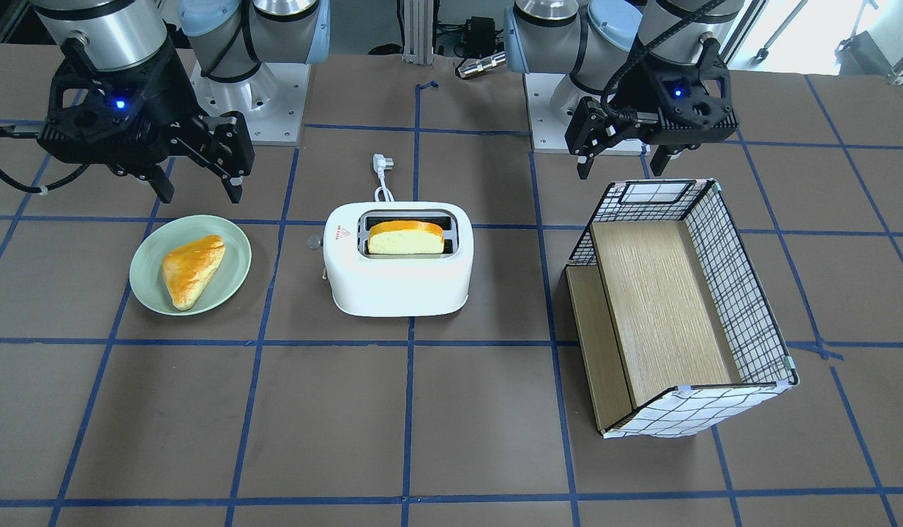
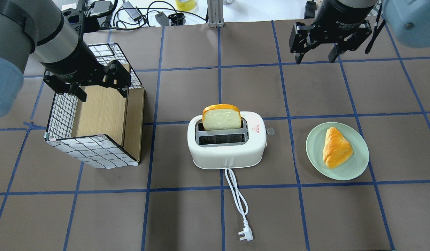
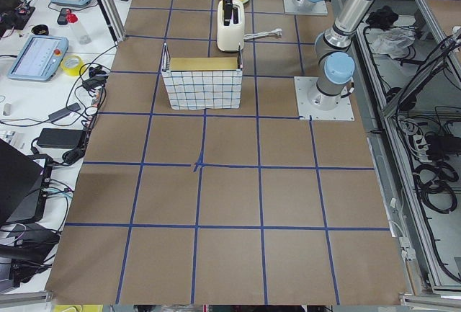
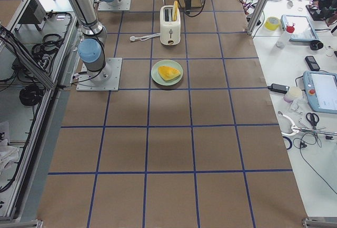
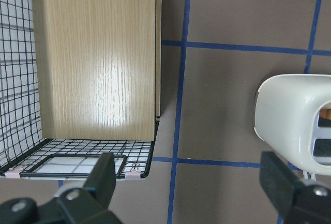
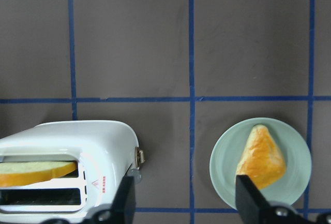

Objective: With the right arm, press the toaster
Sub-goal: 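Move the right gripper down toward the lever on the toaster's side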

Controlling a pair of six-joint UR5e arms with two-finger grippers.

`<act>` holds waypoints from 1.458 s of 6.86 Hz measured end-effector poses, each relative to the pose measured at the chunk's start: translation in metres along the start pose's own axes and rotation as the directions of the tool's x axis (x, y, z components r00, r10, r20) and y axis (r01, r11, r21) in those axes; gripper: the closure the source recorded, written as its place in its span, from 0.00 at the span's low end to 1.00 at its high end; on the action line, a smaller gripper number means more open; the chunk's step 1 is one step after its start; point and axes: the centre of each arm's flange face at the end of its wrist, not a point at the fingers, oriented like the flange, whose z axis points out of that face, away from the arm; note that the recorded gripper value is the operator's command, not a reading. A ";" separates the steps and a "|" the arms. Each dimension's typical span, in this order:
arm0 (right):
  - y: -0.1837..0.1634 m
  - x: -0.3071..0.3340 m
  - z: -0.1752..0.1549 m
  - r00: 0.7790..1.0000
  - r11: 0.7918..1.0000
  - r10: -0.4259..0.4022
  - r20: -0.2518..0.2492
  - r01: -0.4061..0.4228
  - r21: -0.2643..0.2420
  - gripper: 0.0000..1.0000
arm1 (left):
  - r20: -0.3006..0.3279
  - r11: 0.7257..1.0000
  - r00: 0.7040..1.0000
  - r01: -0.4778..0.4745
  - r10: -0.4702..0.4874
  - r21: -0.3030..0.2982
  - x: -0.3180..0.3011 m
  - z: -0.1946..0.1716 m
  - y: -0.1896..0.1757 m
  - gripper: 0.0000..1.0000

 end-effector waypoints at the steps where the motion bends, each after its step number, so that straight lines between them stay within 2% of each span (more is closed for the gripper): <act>1: 0.004 0.000 0.010 0.997 0.997 0.022 0.073 -0.017 -0.069 1.00 | 0.000 1.000 1.000 0.000 0.000 0.000 0.000 0.000 0.000 0.00; 3: 0.006 0.018 0.032 0.973 0.981 0.107 0.204 -0.070 -0.182 1.00 | 0.001 1.000 1.000 0.000 0.000 0.000 0.000 0.000 0.000 0.00; 5: 0.010 0.042 0.077 0.904 0.959 0.197 0.380 -0.098 -0.265 1.00 | 0.001 1.000 1.000 0.000 0.000 0.000 0.000 0.000 0.000 0.00; 6: 0.015 0.049 0.105 0.863 0.958 0.204 0.462 -0.079 -0.276 1.00 | 0.001 1.000 1.000 0.000 0.000 0.000 0.000 0.000 0.000 0.00; 8: 0.030 0.053 0.168 0.798 0.975 0.166 0.580 -0.044 -0.219 1.00 | 0.001 1.000 1.000 0.000 0.000 0.000 0.000 0.000 0.000 0.00; 9: 0.040 0.053 0.193 0.773 0.982 0.147 0.618 -0.039 -0.185 1.00 | 0.000 1.000 1.000 0.000 0.000 0.000 0.000 0.000 0.000 0.00; 10: 0.046 0.053 0.209 0.763 0.986 0.134 0.633 -0.038 -0.164 1.00 | 0.000 1.000 1.000 0.000 0.000 0.000 0.000 0.000 0.000 0.00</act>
